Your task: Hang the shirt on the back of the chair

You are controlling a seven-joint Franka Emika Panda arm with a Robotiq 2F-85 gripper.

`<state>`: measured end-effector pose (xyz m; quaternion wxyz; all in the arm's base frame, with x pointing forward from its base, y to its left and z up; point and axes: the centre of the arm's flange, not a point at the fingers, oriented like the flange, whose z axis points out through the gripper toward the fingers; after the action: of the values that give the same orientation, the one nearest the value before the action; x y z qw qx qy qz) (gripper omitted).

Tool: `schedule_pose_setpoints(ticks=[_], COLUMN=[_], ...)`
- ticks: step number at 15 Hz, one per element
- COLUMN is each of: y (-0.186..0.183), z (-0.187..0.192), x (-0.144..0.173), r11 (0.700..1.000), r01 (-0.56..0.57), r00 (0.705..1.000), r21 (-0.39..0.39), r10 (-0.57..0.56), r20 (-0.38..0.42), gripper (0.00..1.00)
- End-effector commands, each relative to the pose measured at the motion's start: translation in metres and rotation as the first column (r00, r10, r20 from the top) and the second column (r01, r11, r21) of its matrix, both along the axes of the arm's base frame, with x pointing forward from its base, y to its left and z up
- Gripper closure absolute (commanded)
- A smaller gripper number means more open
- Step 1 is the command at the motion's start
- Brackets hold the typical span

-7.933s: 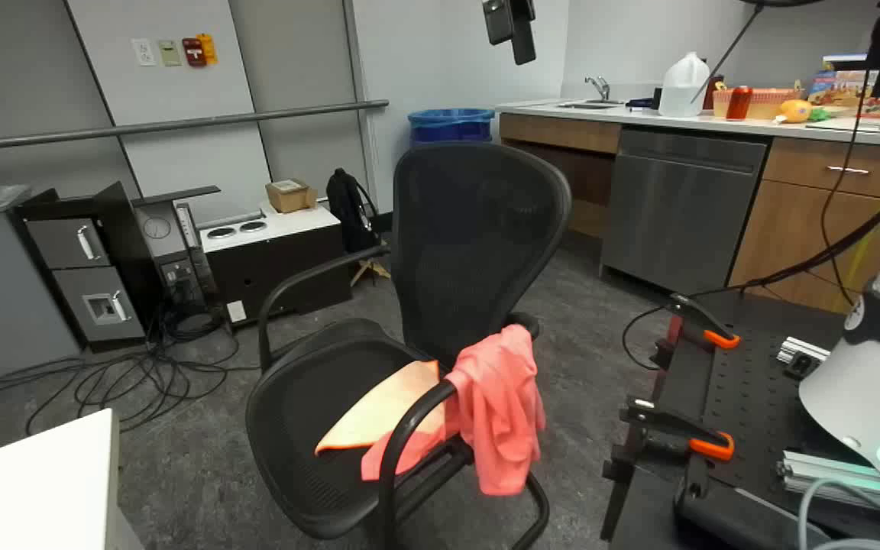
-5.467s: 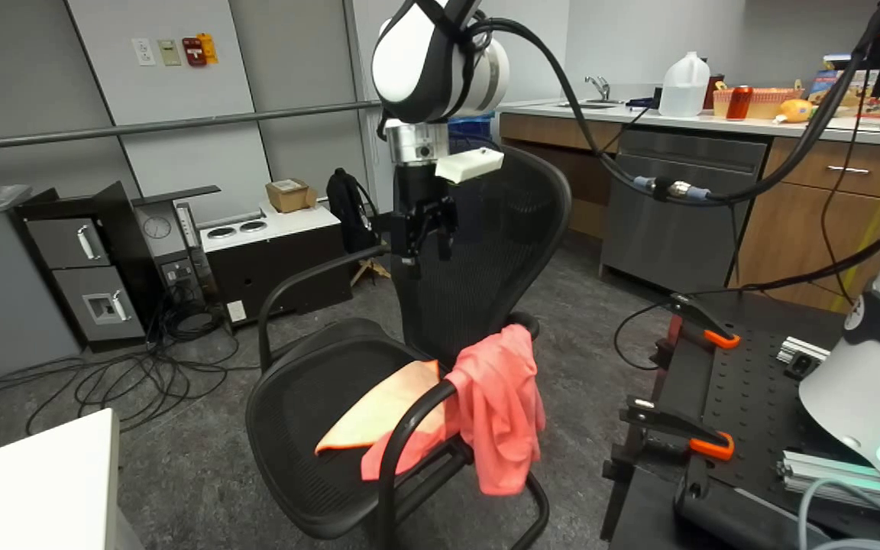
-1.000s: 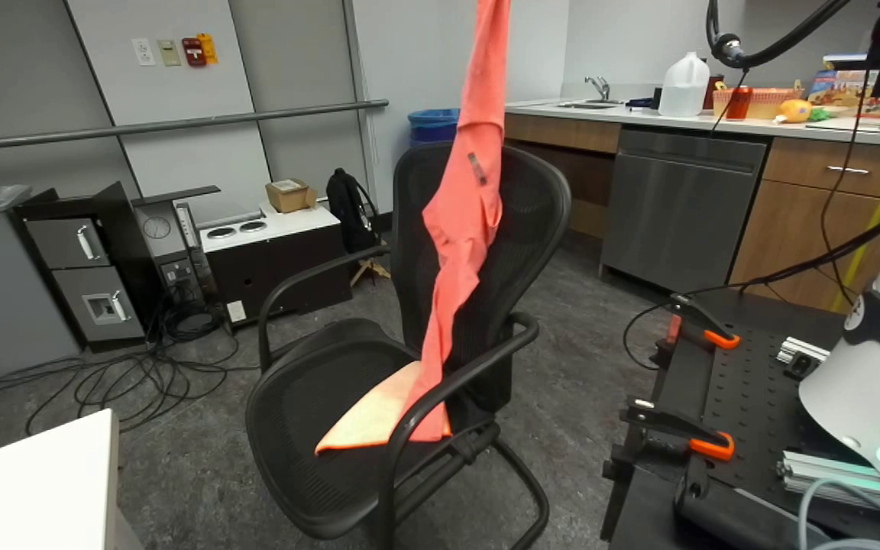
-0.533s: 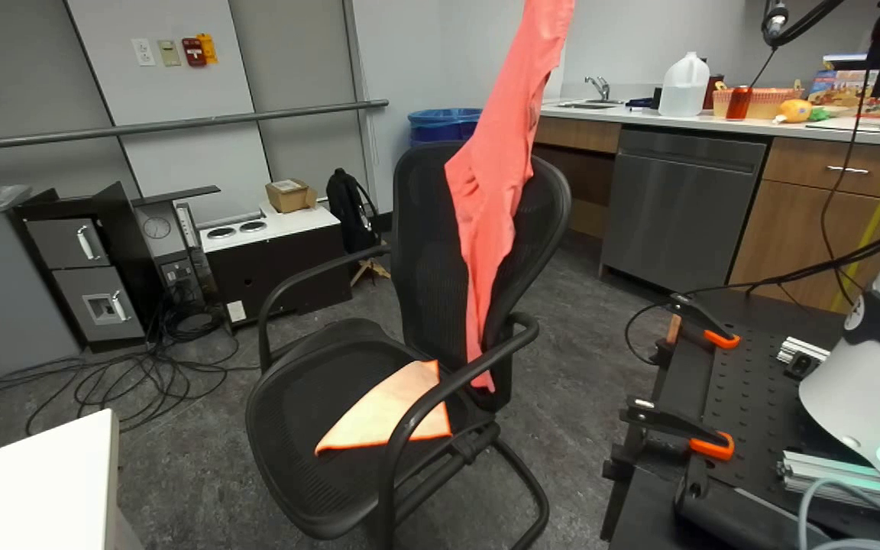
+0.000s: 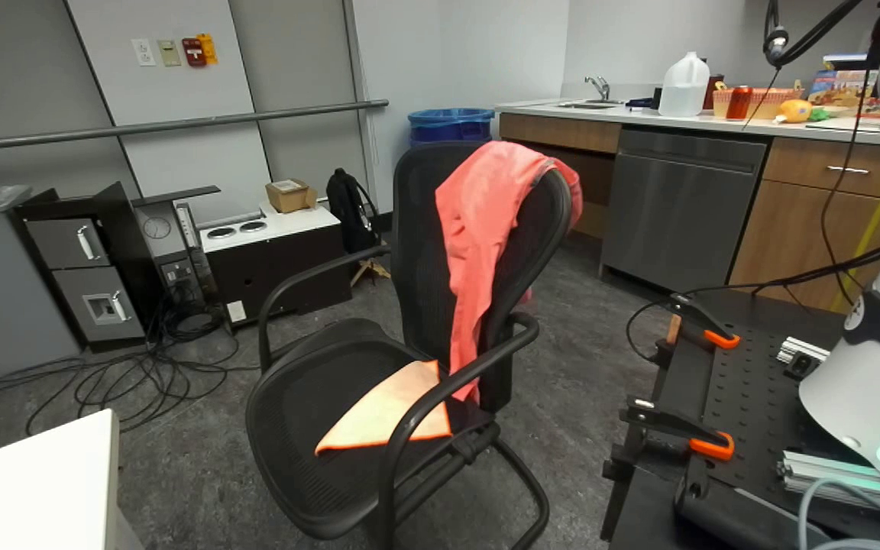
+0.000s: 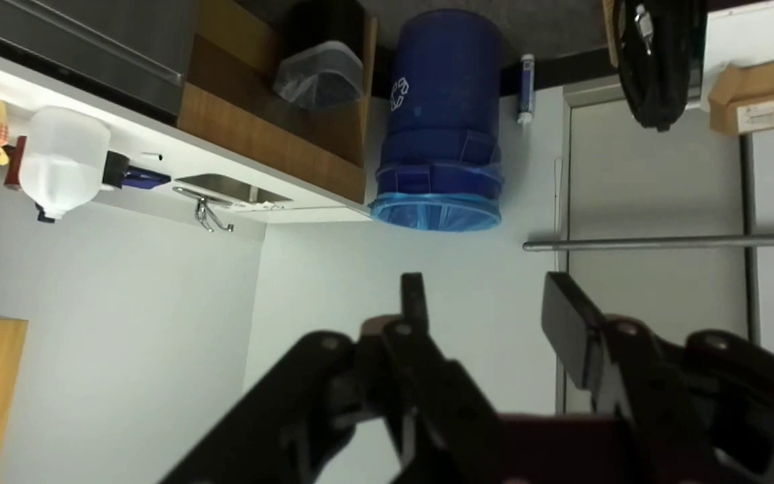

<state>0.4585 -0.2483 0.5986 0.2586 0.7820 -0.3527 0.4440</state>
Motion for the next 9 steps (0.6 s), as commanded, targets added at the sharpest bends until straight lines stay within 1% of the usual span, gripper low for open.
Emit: schedule_pose_setpoints(ticks=[1,3,4,6,7,9], y=[-0.003,-0.002,-0.001,-0.002,-0.002,-0.003], z=[-0.018,-0.022,-0.023,-0.024,-0.027,-0.039], x=[0.02,0.019,0.017,0.013,0.013,0.017], r11=[1.0,0.999,0.999,0.989,0.976,0.95], r01=[0.0,-0.022,-0.037,-0.098,-0.142,-0.201], r00=[0.999,0.998,0.998,0.994,0.989,0.978], r21=[0.002,0.025,0.039,0.11,0.164,0.24], r10=[0.0,0.023,0.039,0.102,0.148,0.208], r20=[-0.049,-0.055,-0.055,-0.039,-0.025,-0.002], gripper=[0.18,0.03,0.0,0.0,0.0,0.0])
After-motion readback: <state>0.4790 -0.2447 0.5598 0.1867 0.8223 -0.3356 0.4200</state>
